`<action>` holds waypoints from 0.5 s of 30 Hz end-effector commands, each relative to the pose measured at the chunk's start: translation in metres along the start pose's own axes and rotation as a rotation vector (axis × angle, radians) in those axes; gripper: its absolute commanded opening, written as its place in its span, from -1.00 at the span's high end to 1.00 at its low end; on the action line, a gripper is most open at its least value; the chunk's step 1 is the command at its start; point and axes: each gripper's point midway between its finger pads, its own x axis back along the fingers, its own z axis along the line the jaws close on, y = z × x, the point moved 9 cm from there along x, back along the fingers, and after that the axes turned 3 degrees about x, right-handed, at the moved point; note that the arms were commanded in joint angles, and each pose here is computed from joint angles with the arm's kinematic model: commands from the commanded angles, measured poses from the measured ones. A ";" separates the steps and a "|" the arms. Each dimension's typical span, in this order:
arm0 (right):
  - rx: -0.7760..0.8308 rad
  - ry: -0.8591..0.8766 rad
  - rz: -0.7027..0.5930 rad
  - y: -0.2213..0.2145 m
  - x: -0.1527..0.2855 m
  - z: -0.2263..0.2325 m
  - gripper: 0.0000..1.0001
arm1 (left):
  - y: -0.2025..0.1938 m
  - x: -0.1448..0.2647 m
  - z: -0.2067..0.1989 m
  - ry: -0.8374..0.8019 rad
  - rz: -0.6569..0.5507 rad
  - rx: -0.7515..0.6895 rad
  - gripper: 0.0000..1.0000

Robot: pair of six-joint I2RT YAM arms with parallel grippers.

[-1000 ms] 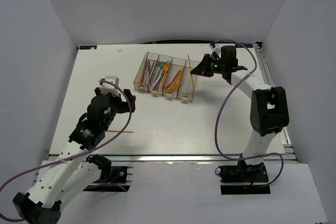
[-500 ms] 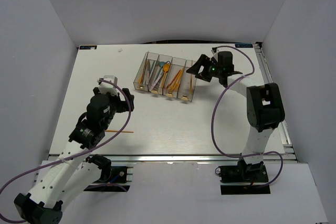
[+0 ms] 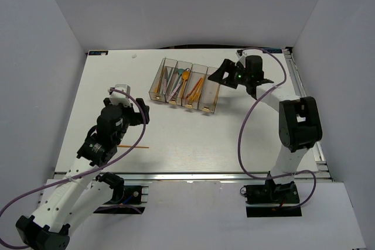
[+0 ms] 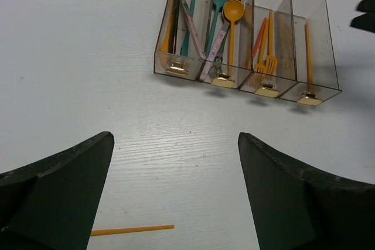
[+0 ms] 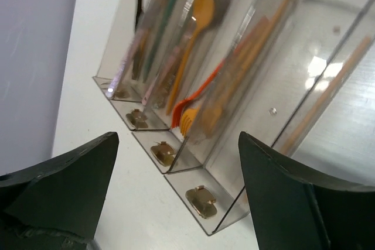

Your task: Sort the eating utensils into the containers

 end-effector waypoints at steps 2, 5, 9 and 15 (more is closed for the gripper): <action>0.360 0.091 -0.142 0.041 0.046 0.057 -0.79 | -0.009 -0.006 0.009 0.121 0.025 0.093 -0.96; 0.643 0.028 -0.179 0.036 0.070 0.091 -0.79 | -0.018 -0.019 0.016 0.215 0.136 0.195 -0.96; 0.973 0.074 -0.116 0.023 0.097 0.113 -0.79 | -0.039 -0.042 0.026 0.139 0.305 0.406 -0.66; 1.022 0.451 0.048 -0.028 0.118 0.108 -0.79 | -0.080 -0.052 0.048 0.316 0.495 0.681 0.83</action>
